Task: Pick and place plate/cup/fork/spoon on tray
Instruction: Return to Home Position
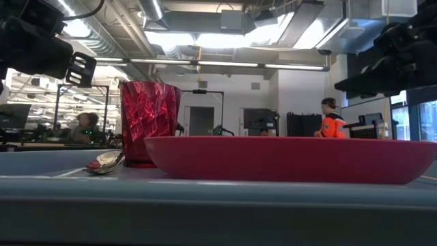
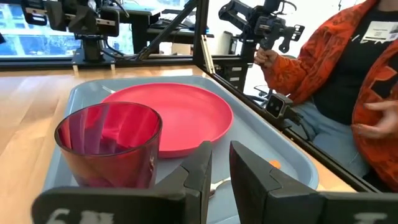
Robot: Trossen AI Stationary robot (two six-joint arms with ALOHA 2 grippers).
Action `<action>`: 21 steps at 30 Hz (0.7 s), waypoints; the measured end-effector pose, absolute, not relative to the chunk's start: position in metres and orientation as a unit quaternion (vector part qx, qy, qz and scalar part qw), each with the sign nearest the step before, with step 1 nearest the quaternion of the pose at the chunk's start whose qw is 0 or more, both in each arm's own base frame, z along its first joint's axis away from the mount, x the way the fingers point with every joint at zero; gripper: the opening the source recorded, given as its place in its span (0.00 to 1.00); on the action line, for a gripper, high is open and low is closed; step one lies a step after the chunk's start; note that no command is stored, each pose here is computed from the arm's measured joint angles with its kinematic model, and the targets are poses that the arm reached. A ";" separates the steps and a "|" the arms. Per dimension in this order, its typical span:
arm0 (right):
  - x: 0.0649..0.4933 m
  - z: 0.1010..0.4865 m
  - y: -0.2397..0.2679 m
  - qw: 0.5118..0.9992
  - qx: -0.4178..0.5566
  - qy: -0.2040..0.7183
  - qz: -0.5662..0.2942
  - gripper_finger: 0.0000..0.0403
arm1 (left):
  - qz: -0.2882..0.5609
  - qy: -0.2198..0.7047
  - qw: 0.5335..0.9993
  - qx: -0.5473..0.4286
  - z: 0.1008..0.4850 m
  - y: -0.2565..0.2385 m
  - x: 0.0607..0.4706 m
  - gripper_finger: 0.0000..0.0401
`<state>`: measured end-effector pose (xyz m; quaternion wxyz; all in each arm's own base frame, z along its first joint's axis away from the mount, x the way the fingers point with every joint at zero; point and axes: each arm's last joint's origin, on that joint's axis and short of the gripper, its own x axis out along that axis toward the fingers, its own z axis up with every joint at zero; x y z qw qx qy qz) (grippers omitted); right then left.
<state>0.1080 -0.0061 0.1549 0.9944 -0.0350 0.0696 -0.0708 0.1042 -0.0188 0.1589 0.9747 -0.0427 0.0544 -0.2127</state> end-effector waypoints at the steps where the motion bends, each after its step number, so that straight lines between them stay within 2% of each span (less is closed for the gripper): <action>1: 0.108 0.155 -0.006 0.995 -0.035 0.070 -0.067 0.22 | -0.213 0.054 0.975 -0.043 0.159 -0.019 0.104 0.13; 21: 0.108 0.154 -0.005 0.995 -0.057 0.073 -0.046 0.22 | -0.213 0.055 0.975 -0.043 0.159 -0.019 0.104 0.13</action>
